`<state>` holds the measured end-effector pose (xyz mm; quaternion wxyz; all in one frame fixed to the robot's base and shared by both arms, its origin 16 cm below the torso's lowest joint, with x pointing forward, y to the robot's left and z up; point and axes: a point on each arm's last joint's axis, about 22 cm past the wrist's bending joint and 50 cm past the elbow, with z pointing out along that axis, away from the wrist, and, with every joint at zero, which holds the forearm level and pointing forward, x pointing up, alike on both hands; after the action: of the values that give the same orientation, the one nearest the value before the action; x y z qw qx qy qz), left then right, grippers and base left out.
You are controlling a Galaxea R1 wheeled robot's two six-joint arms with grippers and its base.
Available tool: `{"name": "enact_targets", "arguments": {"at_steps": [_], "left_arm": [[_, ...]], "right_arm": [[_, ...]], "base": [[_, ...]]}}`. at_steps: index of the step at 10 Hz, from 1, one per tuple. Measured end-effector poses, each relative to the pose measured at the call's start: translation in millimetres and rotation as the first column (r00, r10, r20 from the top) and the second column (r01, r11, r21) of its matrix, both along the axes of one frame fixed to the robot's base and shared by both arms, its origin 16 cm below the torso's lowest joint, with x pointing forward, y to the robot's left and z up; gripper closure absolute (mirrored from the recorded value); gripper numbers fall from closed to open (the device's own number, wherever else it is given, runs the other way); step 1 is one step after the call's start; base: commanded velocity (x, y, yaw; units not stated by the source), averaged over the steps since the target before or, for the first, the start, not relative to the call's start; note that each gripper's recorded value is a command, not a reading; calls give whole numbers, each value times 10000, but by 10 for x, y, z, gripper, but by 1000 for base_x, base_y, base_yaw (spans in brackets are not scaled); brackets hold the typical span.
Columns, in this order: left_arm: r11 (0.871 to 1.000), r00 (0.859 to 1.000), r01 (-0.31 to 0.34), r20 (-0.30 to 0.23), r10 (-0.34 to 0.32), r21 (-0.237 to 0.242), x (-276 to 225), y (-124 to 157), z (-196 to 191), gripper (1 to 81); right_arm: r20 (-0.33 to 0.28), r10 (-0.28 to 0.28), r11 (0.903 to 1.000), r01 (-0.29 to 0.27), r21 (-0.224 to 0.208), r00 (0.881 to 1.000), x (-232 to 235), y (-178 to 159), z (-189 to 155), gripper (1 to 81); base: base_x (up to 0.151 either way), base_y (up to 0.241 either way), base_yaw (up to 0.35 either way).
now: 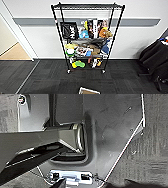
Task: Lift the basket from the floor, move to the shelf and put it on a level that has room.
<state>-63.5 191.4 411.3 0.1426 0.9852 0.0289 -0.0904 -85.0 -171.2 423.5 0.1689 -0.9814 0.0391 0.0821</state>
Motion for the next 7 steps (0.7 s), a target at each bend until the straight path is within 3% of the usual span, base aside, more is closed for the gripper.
{"name": "enact_targets", "arguments": {"at_steps": [4,7], "left_arm": [[10000,10000,-14,-6,14,-7,0,-6,1,10],[10000,10000,-12,-26,12,-10,-15,-9,4,10]], "right_arm": [[303,-20,10000,21,-10,9995,237,-4,-46,10],[179,-6,10000,6,-5,9998,156,-5,-31,10]], "base": [[0,0,0],[0,0,0]]}}
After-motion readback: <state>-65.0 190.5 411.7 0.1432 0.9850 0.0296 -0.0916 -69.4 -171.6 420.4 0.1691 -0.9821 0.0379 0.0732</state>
